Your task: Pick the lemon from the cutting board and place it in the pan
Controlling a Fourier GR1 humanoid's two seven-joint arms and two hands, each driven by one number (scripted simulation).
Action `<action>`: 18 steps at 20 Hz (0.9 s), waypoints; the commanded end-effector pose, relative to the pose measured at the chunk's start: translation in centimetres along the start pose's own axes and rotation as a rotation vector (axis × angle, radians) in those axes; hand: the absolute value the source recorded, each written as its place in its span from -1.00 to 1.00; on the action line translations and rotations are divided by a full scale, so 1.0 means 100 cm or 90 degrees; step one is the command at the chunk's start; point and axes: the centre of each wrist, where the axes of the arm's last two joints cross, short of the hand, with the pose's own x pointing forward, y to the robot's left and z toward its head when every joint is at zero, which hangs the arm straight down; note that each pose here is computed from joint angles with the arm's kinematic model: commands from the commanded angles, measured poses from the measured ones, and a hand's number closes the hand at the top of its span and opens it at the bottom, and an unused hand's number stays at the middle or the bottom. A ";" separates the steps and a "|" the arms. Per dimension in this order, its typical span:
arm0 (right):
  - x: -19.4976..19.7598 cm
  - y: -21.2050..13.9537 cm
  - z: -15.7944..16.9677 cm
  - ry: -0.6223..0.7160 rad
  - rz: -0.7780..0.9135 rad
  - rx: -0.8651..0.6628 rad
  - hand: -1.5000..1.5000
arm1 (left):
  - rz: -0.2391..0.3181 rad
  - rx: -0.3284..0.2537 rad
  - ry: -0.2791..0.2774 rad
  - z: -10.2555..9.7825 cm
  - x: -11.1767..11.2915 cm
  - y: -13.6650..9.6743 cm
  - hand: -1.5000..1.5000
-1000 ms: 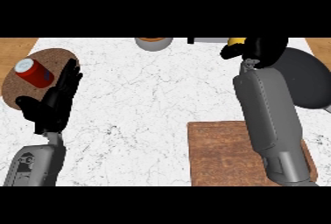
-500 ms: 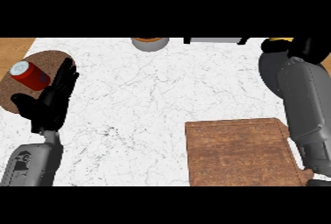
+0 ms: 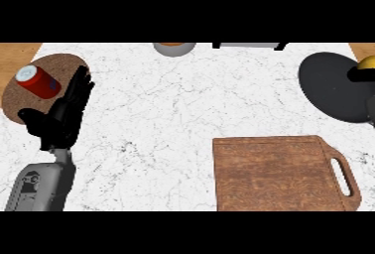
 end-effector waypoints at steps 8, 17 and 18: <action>-0.063 0.005 -0.011 0.073 -0.096 0.009 1.00 | 0.018 -0.015 -0.003 0.002 -0.004 -0.012 0.00; -0.098 0.018 0.000 0.102 -0.189 0.210 -1.00 | 0.003 -0.020 -0.013 -0.001 0.003 -0.011 0.00; -0.095 0.015 -0.003 0.098 -0.184 0.199 -1.00 | 0.016 -0.017 -0.012 -0.007 0.005 -0.004 0.00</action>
